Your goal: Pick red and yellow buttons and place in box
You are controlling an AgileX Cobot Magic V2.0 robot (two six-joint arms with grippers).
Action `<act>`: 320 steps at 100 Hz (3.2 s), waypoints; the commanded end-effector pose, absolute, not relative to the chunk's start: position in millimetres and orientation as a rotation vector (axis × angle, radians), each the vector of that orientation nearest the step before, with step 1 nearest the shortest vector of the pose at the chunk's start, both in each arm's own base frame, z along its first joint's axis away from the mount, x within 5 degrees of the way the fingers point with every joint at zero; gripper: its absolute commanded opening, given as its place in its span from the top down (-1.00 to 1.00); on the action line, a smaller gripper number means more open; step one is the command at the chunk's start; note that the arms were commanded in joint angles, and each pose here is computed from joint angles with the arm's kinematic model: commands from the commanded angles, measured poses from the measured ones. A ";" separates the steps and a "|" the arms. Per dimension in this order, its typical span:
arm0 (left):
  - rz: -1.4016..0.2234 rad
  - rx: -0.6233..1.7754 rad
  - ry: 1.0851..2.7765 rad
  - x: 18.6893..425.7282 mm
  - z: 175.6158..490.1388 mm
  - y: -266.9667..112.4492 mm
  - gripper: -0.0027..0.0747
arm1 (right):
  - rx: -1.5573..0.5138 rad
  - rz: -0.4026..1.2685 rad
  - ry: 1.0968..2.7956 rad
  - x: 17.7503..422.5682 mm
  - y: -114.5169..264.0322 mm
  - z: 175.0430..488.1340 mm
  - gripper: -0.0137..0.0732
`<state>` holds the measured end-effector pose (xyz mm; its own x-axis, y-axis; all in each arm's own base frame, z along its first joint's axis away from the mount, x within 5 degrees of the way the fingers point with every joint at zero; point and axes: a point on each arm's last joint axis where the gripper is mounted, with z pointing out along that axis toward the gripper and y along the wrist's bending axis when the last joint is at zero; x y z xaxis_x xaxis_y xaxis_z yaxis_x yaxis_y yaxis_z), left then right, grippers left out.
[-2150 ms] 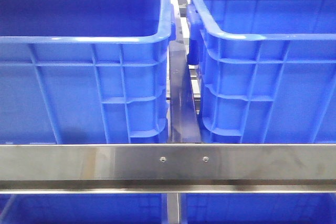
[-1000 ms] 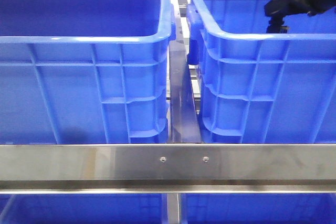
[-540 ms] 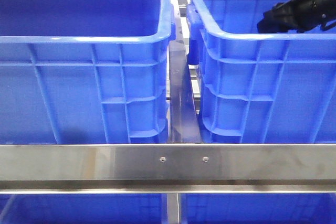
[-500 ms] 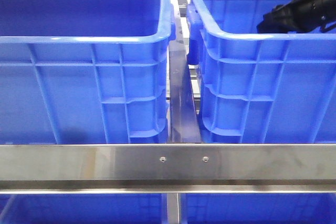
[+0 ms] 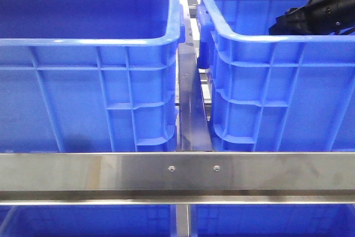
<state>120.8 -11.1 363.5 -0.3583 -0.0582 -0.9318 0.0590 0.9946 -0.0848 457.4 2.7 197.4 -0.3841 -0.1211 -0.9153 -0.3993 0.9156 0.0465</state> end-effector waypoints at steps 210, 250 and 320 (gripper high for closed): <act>-0.143 -0.015 1.834 121.7 378.3 -11.3 0.98 | -0.033 0.078 1.454 90.2 6.4 341.1 -0.01; -0.142 -0.013 1.834 121.7 378.3 -11.3 0.98 | -0.038 0.088 1.420 81.2 5.8 339.9 0.84; -0.116 0.014 1.981 179.7 384.6 -16.7 -0.30 | -0.038 0.088 1.420 81.2 5.8 339.9 0.84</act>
